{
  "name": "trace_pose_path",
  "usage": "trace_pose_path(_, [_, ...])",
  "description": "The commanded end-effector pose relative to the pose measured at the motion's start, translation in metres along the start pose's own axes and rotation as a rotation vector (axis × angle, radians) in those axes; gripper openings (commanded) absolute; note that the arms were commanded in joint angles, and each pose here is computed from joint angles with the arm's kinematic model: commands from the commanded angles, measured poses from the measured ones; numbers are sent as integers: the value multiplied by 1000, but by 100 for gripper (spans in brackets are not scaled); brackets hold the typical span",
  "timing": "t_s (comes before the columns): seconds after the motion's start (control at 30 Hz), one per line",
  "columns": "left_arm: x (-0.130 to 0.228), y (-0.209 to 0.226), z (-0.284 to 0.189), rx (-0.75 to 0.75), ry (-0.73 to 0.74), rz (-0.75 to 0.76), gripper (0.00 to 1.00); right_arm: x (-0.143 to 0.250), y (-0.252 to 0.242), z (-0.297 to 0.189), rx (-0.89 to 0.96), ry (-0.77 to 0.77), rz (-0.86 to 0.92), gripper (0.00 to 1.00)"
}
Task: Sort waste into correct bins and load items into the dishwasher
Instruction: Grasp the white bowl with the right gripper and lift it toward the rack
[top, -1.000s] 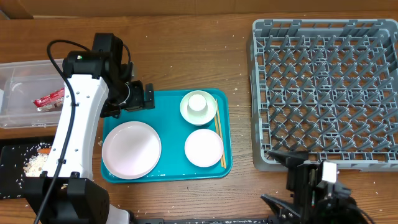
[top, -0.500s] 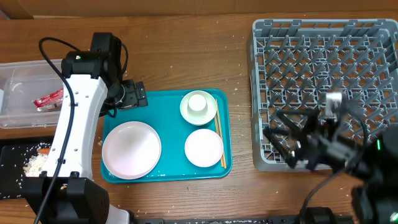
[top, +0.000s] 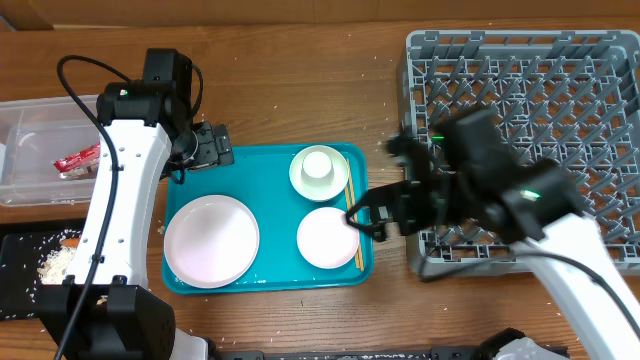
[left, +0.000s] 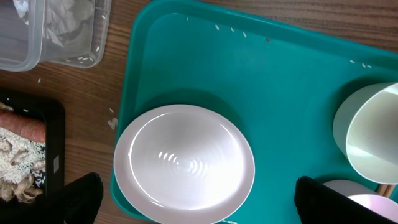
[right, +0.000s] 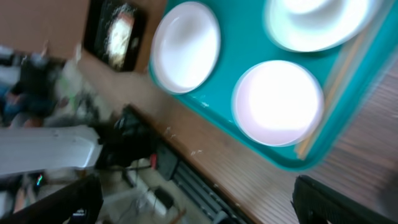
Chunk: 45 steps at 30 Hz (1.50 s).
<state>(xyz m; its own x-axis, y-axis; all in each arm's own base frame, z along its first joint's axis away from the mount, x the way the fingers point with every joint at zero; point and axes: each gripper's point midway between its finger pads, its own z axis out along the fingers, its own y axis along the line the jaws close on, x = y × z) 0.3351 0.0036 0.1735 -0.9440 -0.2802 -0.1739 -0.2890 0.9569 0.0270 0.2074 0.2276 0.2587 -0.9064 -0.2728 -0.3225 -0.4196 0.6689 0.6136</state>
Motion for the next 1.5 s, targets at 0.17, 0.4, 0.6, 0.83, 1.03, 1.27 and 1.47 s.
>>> trace_pose_path(0.17, [-3,19,2,-67,-5,11,100,-5,8,97,157,111,-30,100])
trace_pose_path(0.4, [-9,53,4,-81,2,-116,100,15,-41,163,418,216,98,100])
trace_pose_path(0.6, [-11,77,5,-87,7,-192,100,9,-42,187,375,220,99,100])
trace_pose_path(0.83, [-11,79,5,-88,6,-197,100,1,-59,189,478,159,125,84])
trace_pose_path(1.03, [-12,79,5,-87,3,-197,100,16,-73,209,541,198,170,87])
trace_pose_path(1.27, [-12,79,5,-87,3,-197,100,29,-81,227,588,221,202,76])
trace_pose_path(1.47, [-12,79,5,-87,3,-197,100,35,-80,233,601,233,187,58])
